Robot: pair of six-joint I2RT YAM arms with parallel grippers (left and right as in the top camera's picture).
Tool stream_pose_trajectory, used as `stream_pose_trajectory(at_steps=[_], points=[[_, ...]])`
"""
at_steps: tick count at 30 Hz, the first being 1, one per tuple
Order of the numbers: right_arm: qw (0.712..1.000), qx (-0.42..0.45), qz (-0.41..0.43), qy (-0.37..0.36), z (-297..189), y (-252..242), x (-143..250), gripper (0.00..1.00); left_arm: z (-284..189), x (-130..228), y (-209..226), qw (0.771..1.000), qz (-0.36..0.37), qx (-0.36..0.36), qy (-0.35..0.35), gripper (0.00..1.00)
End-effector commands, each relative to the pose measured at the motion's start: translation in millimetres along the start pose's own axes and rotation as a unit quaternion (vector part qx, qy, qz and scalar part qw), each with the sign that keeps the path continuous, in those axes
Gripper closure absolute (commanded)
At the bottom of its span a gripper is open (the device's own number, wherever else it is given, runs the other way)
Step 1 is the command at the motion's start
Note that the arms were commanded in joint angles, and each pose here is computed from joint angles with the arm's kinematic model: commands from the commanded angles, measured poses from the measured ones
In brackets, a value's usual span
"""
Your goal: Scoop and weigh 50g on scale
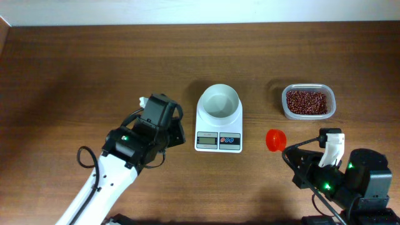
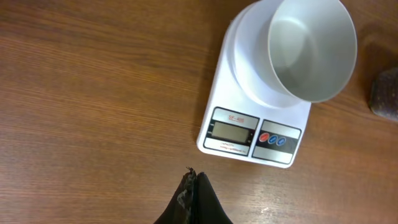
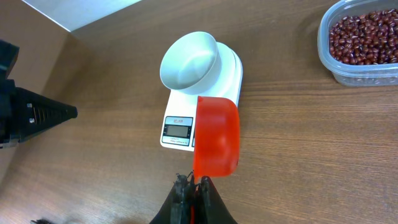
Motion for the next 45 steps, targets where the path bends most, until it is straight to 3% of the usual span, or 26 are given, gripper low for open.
stream_pose_trajectory(at_steps=[1,4,7,14,26,45], points=[[1.000,0.007,-0.009,-0.012,-5,1,-5,0.96,5,15,-14,0.999,0.030,0.026,0.010,1.00],[1.000,0.007,-0.009,-0.012,-5,1,-5,0.96,13,37,-45,0.994,0.072,0.079,0.003,1.00],[1.000,0.008,-0.009,-0.011,-5,1,-5,0.96,26,49,-52,0.998,0.034,0.048,-0.017,1.00],[1.000,0.008,-0.008,-0.010,-5,0,-4,0.96,101,95,-73,0.996,0.085,0.006,0.037,1.00],[1.000,0.010,-0.008,-0.010,-5,0,-4,0.96,149,98,-81,0.996,0.084,0.002,0.014,1.00],[1.000,0.010,-0.008,-0.009,-5,0,-4,0.96,162,98,-81,0.997,0.083,-0.002,-0.003,1.00]])
Point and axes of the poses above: each gripper's point midway between its finger pads, its own z axis out along the fingers, its own y axis along the line the jaws close on, x = y × z, the point moved 7 cm from there along -z, back along the fingers, and after that the axes turned 12 degrees about -z, right-handed, at the moved point
